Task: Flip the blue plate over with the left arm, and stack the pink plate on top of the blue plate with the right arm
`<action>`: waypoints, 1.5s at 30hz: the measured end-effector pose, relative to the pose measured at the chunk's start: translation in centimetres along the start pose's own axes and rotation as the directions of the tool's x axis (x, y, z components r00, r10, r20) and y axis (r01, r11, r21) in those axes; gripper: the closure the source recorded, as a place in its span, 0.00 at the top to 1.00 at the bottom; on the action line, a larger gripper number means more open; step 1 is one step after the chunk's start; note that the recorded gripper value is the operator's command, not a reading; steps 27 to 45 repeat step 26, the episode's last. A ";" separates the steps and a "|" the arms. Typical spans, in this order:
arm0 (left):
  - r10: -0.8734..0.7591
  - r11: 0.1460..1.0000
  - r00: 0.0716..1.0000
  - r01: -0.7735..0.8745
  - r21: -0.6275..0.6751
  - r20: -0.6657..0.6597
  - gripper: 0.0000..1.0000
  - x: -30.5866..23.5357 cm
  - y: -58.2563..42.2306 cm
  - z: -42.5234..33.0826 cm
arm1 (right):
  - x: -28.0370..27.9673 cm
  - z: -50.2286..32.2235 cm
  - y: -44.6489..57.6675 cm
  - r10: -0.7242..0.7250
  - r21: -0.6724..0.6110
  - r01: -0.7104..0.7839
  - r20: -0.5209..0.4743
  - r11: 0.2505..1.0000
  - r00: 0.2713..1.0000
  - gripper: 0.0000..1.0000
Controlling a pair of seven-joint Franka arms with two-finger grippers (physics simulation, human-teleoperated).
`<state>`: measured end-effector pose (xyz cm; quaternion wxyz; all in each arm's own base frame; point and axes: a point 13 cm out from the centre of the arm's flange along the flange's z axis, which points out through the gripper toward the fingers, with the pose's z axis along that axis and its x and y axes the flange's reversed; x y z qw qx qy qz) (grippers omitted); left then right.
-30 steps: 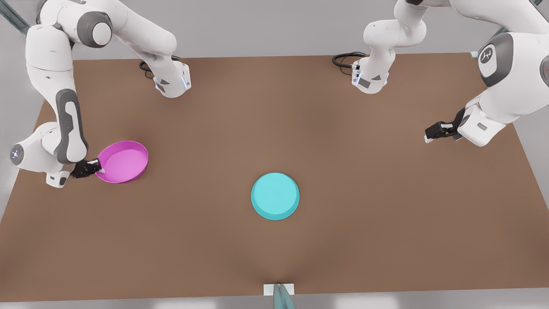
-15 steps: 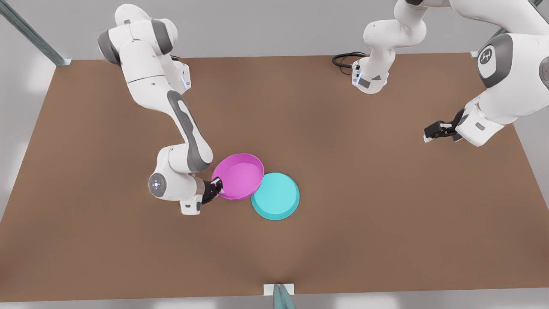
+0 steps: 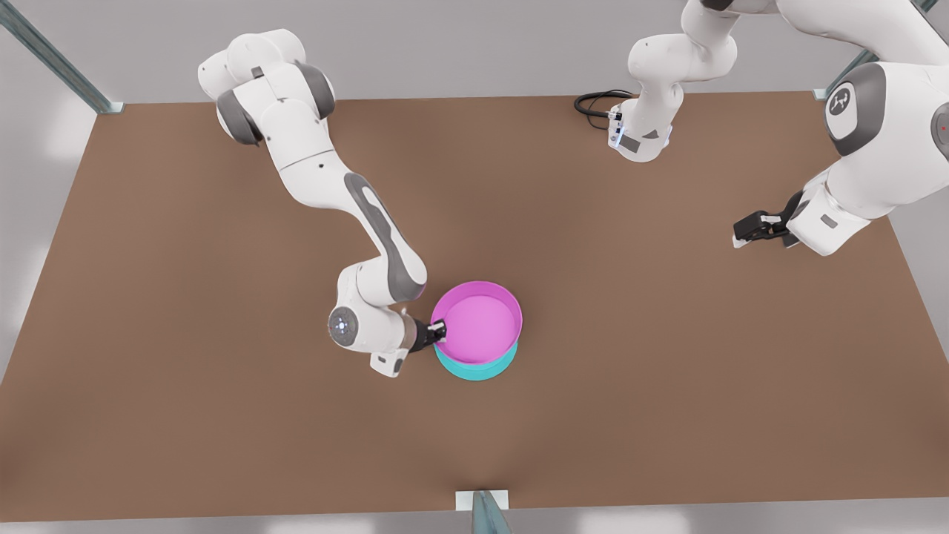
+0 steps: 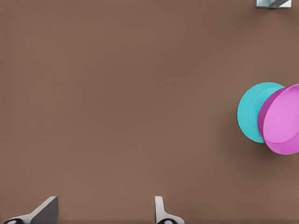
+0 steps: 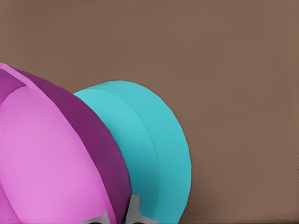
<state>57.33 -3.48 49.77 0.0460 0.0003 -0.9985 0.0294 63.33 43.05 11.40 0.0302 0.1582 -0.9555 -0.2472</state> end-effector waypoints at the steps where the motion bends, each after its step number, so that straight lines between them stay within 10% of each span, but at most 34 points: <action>1: 0.001 1.000 1.000 -0.001 0.000 0.000 1.00 0.0 0.0 0.0 | -0.1 -0.1 -0.2 0.022 -0.001 -0.022 0.002 1.000 1.000 0.21; 2: 0.002 1.000 1.000 -0.002 0.000 0.000 1.00 0.0 0.0 0.0 | -0.1 -0.1 -0.4 0.043 0.000 -0.043 0.002 0.999 0.999 1.00; 10: 0.007 1.000 1.000 -0.007 -0.002 0.012 1.00 -0.3 0.1 -0.5 | -1.8 -4.0 -1.7 0.187 -0.023 -0.186 0.057 0.982 0.981 1.00; 16: 0.012 1.000 0.998 -0.012 0.000 -0.055 1.00 -0.9 0.0 2.5 | -2.8 -35.0 -10.6 0.156 0.314 -0.204 0.172 0.927 0.973 1.00; 20: 0.014 1.000 0.996 -0.014 0.000 -0.086 1.00 -0.3 -0.2 2.9 | 9.8 -52.4 -8.1 0.204 0.429 -0.244 0.139 0.870 0.969 1.00; 25: 0.023 1.000 0.992 -0.023 -0.002 -0.123 1.00 0.2 -0.8 3.6 | 21.2 -52.7 -9.1 0.269 0.517 -0.218 -0.025 0.828 0.963 1.00; 45: 0.023 1.000 0.992 -0.023 -0.003 -0.128 1.00 0.3 -0.8 3.7 | 21.6 -52.7 -9.2 0.274 0.533 -0.216 -0.032 0.818 0.961 1.00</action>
